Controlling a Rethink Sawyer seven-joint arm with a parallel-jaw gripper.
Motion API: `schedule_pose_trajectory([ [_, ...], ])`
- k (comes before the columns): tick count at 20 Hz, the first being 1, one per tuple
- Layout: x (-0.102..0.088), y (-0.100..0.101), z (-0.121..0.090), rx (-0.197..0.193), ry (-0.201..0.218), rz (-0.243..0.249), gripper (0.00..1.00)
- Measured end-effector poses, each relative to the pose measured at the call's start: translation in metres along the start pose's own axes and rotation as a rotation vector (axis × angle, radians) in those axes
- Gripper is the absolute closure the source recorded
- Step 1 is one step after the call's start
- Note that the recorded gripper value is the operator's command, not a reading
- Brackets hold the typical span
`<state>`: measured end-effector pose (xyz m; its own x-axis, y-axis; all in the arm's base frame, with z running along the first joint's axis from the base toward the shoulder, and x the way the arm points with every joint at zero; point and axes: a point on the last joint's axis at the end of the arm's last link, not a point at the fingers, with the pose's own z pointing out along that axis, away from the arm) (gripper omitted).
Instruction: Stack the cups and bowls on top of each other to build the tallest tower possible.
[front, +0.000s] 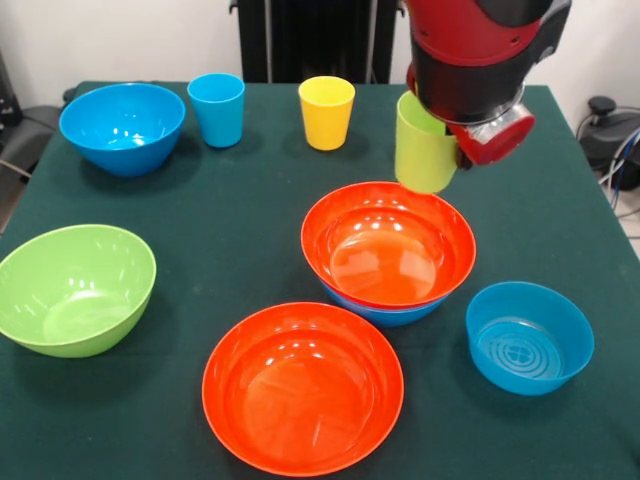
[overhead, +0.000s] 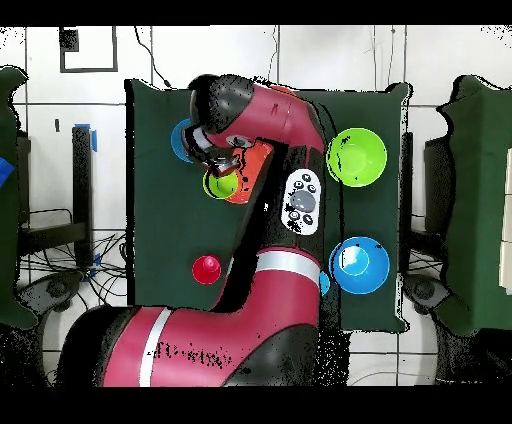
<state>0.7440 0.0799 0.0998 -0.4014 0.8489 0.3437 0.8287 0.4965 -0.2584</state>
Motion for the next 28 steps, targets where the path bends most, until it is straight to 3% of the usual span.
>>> schedule_pose_trajectory([
  [19,-0.028,0.002,0.047,0.038,0.031,0.021,1.00],
  [28,-0.037,0.006,0.073,0.032,0.017,0.025,1.00],
])
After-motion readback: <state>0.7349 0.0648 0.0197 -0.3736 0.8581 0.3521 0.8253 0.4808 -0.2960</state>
